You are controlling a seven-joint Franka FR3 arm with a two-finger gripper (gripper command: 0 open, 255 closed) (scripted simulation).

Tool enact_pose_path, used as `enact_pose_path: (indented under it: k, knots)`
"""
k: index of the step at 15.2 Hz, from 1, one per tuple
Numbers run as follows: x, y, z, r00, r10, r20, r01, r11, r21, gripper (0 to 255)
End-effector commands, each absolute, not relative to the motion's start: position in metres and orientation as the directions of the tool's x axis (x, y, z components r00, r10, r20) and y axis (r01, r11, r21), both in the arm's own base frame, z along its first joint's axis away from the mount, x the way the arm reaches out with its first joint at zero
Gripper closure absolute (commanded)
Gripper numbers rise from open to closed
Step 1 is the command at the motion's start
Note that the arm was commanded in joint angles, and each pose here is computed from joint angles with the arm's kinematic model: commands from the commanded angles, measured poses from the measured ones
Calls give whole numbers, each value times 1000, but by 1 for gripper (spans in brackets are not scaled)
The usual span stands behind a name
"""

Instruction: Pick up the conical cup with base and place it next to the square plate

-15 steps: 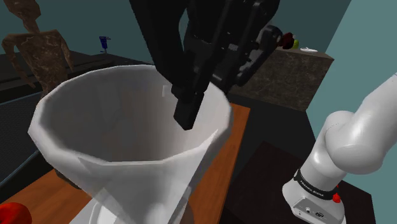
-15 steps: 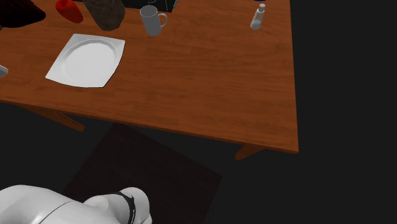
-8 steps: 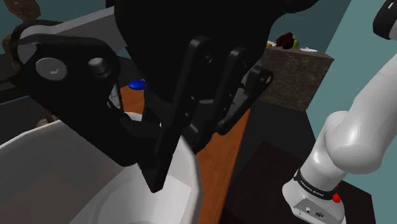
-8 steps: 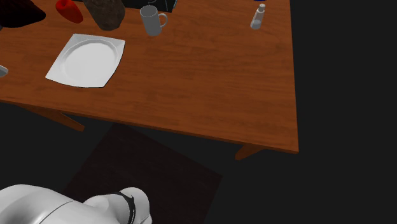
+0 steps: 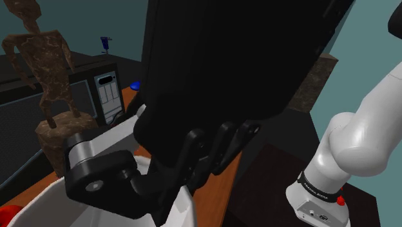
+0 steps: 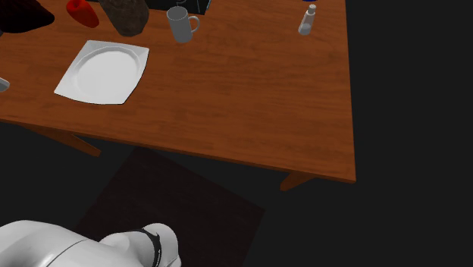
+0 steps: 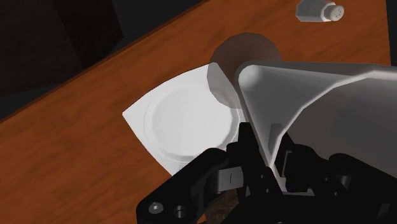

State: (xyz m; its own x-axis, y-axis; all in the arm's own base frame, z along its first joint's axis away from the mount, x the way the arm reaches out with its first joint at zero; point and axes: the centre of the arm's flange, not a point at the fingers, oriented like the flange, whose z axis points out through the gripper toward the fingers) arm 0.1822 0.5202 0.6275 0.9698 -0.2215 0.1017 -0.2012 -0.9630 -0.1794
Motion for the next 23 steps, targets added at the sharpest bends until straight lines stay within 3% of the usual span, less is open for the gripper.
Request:
enact_pose_path:
  k: [1,23]
  knots:
    - [182,519,618,970,-222,102,-201,-963,-181,255]
    - [182,519,502,970,-222,102,-201,-963,-181,255]
